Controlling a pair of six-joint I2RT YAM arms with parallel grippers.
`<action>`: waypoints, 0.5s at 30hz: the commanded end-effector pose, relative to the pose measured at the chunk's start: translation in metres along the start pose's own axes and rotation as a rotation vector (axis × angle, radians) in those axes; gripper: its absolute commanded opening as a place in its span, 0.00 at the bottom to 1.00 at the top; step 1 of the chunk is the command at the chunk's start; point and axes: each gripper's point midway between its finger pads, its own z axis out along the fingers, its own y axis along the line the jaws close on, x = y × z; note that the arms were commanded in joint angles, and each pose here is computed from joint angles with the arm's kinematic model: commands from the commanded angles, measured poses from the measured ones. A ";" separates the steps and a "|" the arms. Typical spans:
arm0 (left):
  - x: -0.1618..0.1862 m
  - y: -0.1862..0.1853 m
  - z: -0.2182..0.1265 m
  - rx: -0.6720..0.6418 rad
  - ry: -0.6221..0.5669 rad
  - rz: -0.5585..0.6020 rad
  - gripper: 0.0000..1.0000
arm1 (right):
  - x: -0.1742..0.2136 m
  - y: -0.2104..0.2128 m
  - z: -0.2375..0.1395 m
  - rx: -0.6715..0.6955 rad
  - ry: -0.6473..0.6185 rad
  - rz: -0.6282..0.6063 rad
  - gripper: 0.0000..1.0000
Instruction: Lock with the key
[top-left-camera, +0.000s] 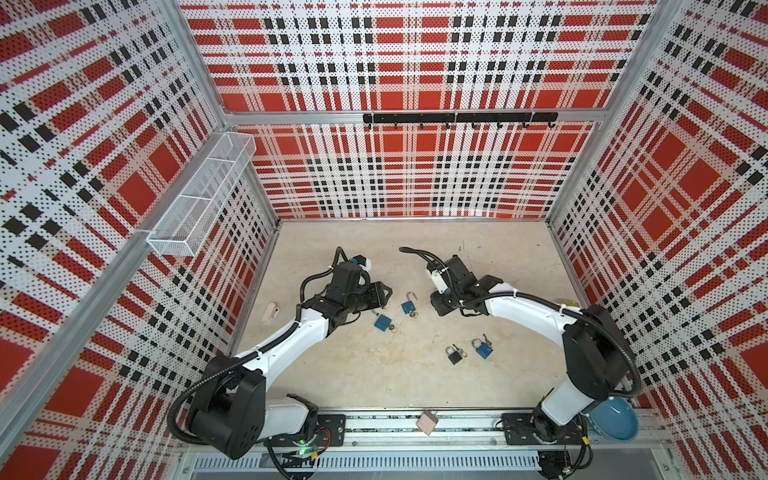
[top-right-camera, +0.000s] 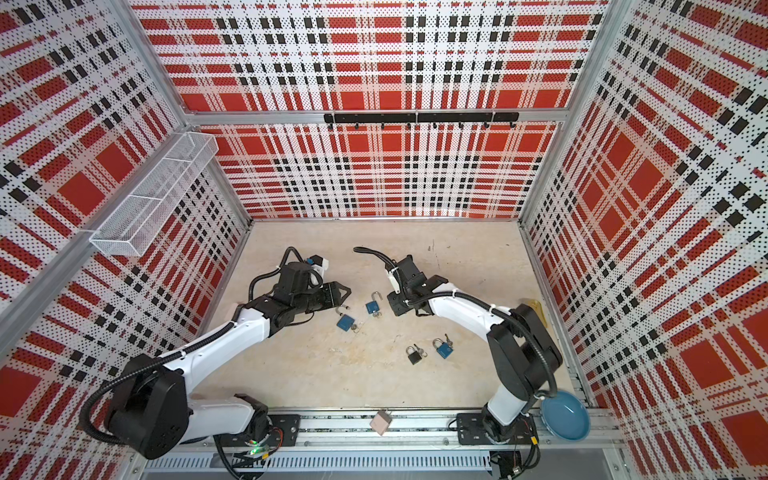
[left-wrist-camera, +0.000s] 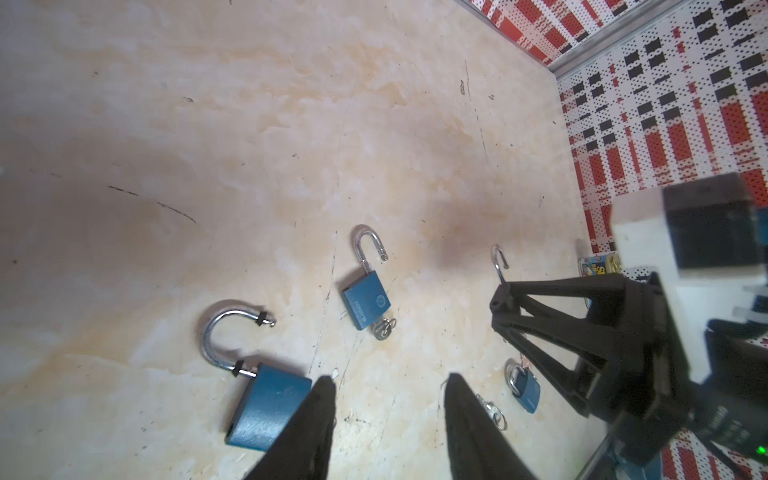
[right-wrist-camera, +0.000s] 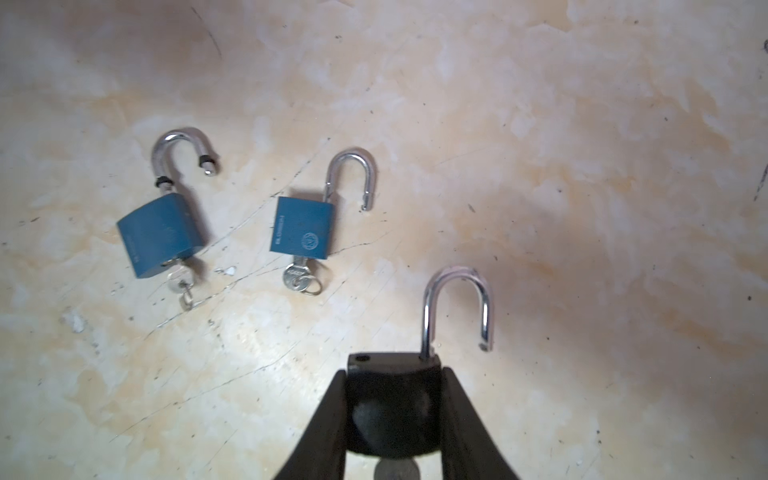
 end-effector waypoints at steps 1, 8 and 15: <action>-0.004 -0.017 0.004 0.081 0.037 0.005 0.48 | 0.002 0.017 -0.016 -0.058 -0.017 -0.042 0.27; 0.000 -0.040 0.011 0.190 0.097 0.000 0.49 | 0.004 0.039 -0.035 -0.110 -0.036 -0.073 0.27; 0.009 -0.063 0.026 0.305 0.161 -0.020 0.49 | 0.005 0.054 -0.041 -0.128 -0.045 -0.097 0.27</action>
